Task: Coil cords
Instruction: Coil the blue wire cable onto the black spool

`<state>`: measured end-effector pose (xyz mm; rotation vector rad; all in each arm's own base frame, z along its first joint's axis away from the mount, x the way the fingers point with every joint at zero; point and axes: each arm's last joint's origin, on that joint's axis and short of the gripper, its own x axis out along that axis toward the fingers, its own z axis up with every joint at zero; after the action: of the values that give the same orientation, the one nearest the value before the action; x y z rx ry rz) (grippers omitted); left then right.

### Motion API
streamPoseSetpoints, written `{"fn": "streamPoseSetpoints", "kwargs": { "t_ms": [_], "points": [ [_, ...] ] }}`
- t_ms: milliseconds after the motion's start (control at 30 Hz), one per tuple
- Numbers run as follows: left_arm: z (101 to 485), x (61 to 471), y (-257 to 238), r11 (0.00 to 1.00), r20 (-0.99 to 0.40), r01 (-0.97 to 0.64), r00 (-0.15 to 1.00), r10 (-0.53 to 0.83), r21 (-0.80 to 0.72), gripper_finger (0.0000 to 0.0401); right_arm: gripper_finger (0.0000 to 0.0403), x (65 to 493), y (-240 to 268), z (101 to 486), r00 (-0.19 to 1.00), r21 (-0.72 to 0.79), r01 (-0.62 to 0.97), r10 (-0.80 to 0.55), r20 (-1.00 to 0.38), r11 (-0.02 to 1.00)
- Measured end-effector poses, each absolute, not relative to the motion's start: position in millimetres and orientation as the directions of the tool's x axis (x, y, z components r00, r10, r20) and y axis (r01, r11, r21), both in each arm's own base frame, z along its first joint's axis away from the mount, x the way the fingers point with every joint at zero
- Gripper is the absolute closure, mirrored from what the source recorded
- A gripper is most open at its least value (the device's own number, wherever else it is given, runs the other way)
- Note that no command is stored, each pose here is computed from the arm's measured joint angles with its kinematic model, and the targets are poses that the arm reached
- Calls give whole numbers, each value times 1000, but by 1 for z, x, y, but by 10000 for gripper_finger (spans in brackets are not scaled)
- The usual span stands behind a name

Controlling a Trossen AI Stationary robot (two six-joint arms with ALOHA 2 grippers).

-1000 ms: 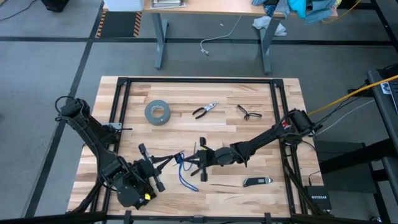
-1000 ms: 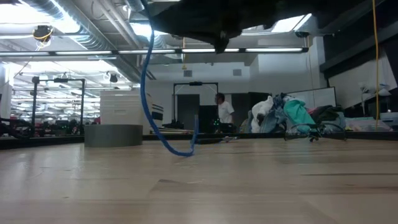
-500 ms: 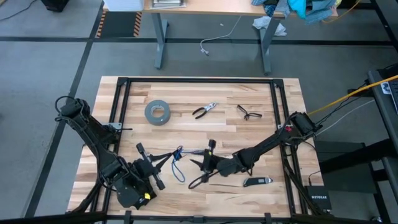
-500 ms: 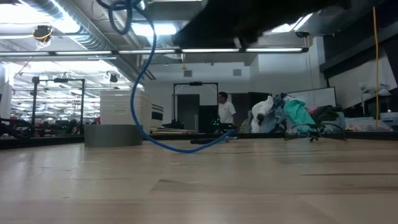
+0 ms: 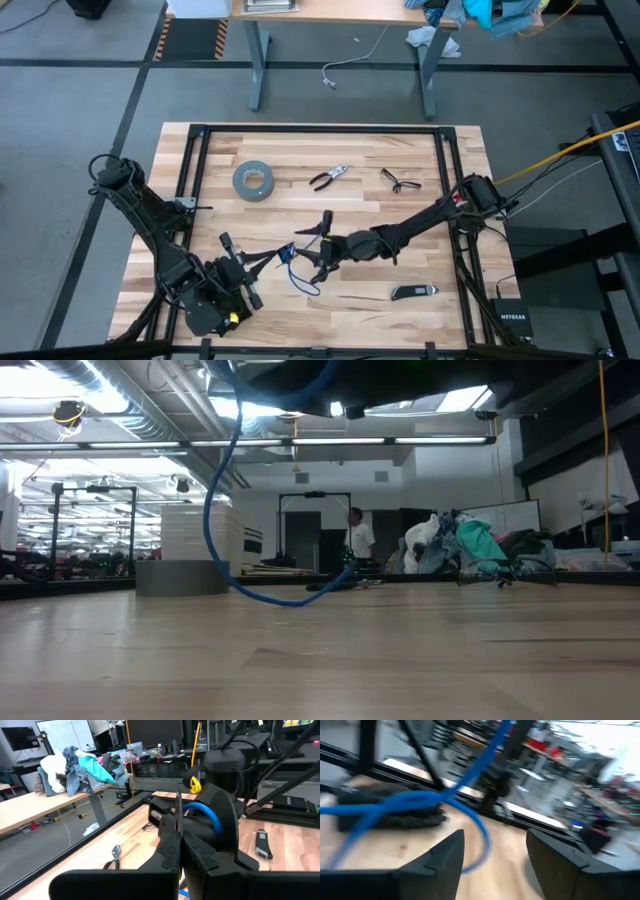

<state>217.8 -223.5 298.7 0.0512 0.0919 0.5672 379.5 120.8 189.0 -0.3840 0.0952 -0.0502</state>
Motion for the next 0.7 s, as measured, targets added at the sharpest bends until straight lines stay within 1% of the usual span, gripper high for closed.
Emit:
{"fn": "streamPoseSetpoints", "kwargs": {
  "t_ms": [100,167,400,467,567,600,633,700],
  "points": [
    [300,218,-224,843,-70,-532,841,537,74,400,208,382,115,189,996,-311,-39,12,-86,950],
    [302,219,-225,844,-67,-530,842,535,77,400,227,383,115,189,995,-295,-71,49,-82,953],
    [307,223,-226,853,-66,-516,851,521,81,400,281,383,116,192,996,-282,-79,65,-57,956],
    [308,224,-226,853,-65,-515,851,521,89,400,312,382,117,191,996,-270,-83,69,-61,959],
    [310,224,-227,848,-57,-519,848,526,107,400,375,382,117,189,993,-246,-98,80,-82,964],
    [311,224,-227,839,-50,-531,841,539,120,400,386,382,117,188,992,-231,-101,80,-96,968],
    [312,223,-227,829,-40,-545,832,553,128,400,389,382,117,186,990,-216,-103,79,-116,971],
    [315,224,-227,816,-29,-558,823,568,147,400,381,381,117,182,986,-165,-93,67,-155,982]
  ]
}}
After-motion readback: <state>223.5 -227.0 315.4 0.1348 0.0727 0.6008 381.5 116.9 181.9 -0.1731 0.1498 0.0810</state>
